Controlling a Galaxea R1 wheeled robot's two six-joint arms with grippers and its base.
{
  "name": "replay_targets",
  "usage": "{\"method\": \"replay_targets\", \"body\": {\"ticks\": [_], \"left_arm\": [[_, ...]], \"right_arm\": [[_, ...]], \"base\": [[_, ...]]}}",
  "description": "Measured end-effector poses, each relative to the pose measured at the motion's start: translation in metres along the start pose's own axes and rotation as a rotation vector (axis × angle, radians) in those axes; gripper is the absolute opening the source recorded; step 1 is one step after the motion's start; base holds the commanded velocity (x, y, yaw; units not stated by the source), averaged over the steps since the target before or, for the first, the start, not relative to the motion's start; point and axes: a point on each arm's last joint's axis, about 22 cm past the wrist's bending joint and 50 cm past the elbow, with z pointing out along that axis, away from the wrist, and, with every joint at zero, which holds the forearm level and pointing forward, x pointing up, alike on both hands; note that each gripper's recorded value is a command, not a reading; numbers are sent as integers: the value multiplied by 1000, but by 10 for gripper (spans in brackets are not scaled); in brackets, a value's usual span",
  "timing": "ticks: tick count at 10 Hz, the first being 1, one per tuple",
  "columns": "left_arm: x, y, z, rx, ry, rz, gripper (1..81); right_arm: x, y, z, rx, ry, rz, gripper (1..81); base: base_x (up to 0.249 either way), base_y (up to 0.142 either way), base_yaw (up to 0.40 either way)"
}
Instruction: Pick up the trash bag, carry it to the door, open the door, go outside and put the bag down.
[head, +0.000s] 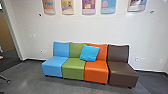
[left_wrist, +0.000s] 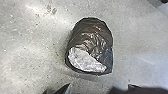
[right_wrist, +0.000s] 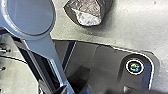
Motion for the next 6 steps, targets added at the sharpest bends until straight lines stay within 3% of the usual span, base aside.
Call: {"method": "replay_targets", "body": {"ticks": [1,4,6], "left_arm": [[1,-3,8,-1,2,1,811],[-17,-18,45,7,-47,-19,811],[-26,-32,63,19,-71,-32,811]], "right_arm": [[0,7,5,-4,1,0,811],[-11,26,23,-2,-38,32,811],[-8,35,19,7,-51,44,811]], "base": [[0,0,0],[0,0,0],[0,0,0]]}}
